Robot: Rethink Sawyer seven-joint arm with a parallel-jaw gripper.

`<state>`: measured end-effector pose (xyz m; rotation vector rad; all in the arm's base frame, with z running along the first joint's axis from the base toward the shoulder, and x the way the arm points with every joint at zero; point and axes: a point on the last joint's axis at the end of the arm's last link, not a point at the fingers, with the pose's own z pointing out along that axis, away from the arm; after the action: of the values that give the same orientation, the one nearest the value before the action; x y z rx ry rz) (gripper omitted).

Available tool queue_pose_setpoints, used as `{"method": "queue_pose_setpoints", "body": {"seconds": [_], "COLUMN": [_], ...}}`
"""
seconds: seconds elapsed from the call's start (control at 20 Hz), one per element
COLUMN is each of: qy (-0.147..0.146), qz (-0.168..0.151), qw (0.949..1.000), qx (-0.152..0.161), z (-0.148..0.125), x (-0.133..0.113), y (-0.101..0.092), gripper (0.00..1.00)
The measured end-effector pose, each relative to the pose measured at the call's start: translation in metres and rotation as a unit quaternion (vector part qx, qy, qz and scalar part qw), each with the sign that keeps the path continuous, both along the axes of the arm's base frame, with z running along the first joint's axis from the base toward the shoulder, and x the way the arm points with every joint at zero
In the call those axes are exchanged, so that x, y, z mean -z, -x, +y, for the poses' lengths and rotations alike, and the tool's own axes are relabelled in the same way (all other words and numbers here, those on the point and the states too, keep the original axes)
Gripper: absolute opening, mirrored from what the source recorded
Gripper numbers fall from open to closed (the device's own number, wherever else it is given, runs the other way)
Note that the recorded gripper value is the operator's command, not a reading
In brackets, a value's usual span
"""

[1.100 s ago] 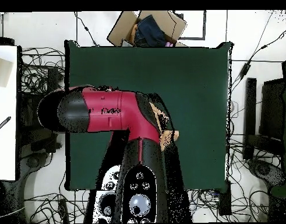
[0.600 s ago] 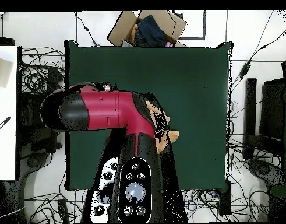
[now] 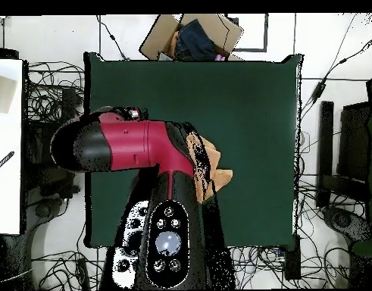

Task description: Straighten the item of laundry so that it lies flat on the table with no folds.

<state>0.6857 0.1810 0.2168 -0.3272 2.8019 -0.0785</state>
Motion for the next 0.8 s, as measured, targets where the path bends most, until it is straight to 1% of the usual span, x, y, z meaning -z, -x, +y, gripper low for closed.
{"method": "queue_pose_setpoints", "body": {"seconds": [0.25,0.45,0.8], "qy": [0.000,0.000,-0.001], "qz": [0.003,0.009,0.019], "qw": [1.0000,0.9999,0.9995], "qx": [0.000,0.005,0.024], "z": [0.000,-0.006,-0.032], "x": [0.002,0.006,0.014], "y": [0.002,0.008,0.015], "gripper": [1.00,1.00,1.00]}}
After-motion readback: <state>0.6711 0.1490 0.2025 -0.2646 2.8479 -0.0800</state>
